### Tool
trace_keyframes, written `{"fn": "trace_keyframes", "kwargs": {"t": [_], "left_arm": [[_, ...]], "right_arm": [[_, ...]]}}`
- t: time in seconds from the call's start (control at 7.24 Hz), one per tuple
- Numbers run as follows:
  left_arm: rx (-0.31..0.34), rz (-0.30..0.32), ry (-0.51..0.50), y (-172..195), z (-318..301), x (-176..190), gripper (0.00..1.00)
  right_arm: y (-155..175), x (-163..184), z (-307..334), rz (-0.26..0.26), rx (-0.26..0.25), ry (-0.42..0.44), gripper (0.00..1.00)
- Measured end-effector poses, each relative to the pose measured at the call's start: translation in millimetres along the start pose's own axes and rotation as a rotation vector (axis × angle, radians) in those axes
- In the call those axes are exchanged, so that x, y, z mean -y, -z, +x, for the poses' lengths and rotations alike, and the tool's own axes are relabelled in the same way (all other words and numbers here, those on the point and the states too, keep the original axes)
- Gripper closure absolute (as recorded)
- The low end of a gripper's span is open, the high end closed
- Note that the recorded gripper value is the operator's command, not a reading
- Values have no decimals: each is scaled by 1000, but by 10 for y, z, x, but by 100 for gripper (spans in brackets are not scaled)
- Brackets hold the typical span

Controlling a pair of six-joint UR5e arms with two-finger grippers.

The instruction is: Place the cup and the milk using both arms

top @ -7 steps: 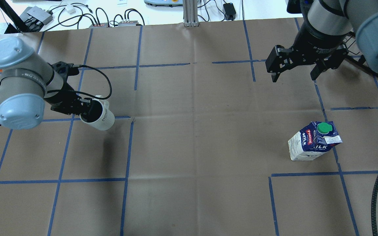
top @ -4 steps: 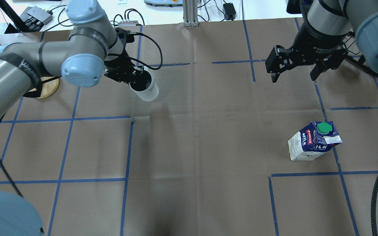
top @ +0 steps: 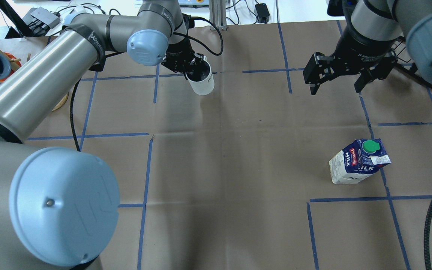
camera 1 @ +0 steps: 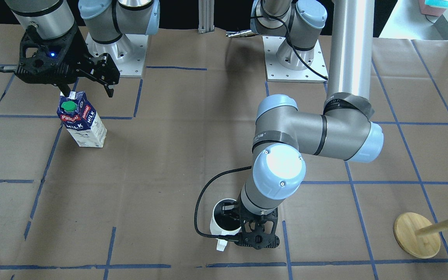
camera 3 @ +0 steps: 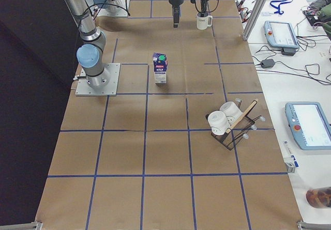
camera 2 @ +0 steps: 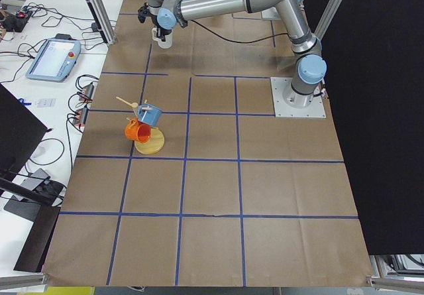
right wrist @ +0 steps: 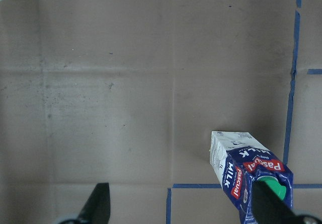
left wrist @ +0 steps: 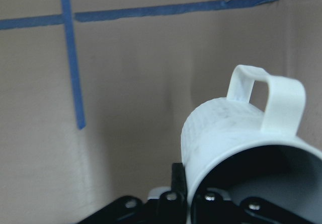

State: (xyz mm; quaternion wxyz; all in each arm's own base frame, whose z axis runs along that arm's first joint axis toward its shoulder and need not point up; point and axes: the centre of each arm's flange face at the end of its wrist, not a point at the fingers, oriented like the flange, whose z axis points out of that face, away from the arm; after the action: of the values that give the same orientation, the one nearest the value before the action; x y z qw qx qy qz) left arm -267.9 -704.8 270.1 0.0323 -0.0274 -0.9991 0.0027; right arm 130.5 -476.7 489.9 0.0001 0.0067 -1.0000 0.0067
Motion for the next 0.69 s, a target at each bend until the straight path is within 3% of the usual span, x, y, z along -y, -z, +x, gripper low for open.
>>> {"fn": "trace_keyframes", "kwargs": {"t": [0.28, 0.69], "left_arm": [[6, -21, 3, -252, 49, 108, 100], [11, -37, 13, -323, 56, 117, 100]], "right_arm": [[-1, 0, 1, -1, 0, 0, 0], [-19, 8, 5, -4, 0, 0, 0]]}}
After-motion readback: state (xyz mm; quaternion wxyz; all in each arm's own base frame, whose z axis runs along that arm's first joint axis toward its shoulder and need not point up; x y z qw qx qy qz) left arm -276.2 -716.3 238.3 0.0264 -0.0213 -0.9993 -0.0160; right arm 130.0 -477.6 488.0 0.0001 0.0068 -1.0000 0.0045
